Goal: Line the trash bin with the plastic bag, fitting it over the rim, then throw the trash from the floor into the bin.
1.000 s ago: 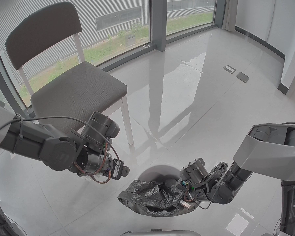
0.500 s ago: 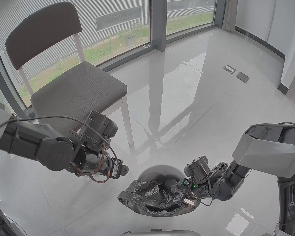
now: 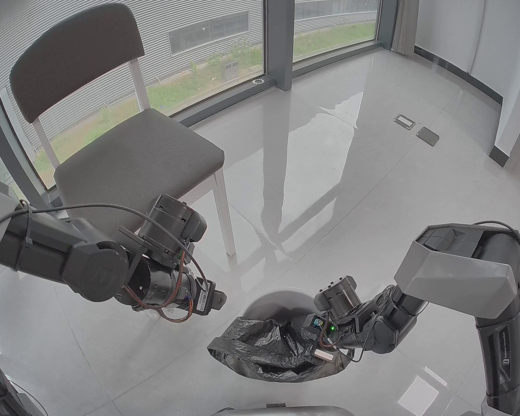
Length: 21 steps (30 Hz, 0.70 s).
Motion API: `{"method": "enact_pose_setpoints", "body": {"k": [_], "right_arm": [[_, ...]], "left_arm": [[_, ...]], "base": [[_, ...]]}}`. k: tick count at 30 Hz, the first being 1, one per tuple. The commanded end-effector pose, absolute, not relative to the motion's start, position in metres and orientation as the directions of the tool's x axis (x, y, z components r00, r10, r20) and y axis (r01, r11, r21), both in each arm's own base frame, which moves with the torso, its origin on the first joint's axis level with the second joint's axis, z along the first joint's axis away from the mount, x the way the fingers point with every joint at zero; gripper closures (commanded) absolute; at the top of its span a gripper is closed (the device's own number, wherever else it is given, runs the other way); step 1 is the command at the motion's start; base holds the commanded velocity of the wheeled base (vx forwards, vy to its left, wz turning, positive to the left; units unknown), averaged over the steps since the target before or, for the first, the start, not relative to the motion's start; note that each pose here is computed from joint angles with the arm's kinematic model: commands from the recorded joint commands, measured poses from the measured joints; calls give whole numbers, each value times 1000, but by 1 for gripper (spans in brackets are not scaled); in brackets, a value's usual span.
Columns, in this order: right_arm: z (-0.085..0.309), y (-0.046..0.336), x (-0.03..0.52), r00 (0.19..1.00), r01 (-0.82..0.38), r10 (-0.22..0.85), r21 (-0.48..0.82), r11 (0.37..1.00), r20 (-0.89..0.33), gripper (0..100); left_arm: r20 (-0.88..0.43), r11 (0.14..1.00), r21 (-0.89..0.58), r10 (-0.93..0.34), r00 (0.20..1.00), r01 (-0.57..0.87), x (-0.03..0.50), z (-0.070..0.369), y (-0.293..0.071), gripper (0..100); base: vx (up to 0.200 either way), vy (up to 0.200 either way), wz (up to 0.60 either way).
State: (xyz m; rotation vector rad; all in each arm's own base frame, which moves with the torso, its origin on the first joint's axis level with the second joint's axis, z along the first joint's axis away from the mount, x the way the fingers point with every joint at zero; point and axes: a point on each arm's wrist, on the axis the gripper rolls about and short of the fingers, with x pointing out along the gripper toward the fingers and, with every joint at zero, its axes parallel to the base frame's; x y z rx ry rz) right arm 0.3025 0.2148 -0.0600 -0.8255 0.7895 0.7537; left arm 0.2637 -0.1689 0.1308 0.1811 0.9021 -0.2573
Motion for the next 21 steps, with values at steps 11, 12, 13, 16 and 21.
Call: {"method": "enact_pose_setpoints", "body": {"k": [11, 12, 13, 16, 21], "right_arm": [[-66, 216, 302, 478, -829, 266, -330, 451, -837, 0], [-65, 216, 301, 477, -832, 267, -332, 444, -837, 0], [-65, 216, 301, 478, -833, 266, -335, 440, -837, 0], [-66, 213, 300, 473, -839, 261, -339, 426, -842, 0], [-67, 211, 297, 464, -844, 253, -337, 417, -849, 0]], "left_arm": [[-792, 956, 48, -141, 594, 291, 264, 131, -169, 0], [-792, 956, 48, -141, 594, 291, 264, 131, -169, 0], [-792, 956, 48, -141, 594, 291, 264, 131, -169, 0], [-791, 956, 48, -141, 595, 291, 264, 131, -169, 0], [-791, 956, 46, -142, 596, 289, 264, 132, -169, 0]], "base": [[0, 0, 0], [0, 0, 0], [0, 0, 0], [0, 0, 0], [0, 0, 0]]}}
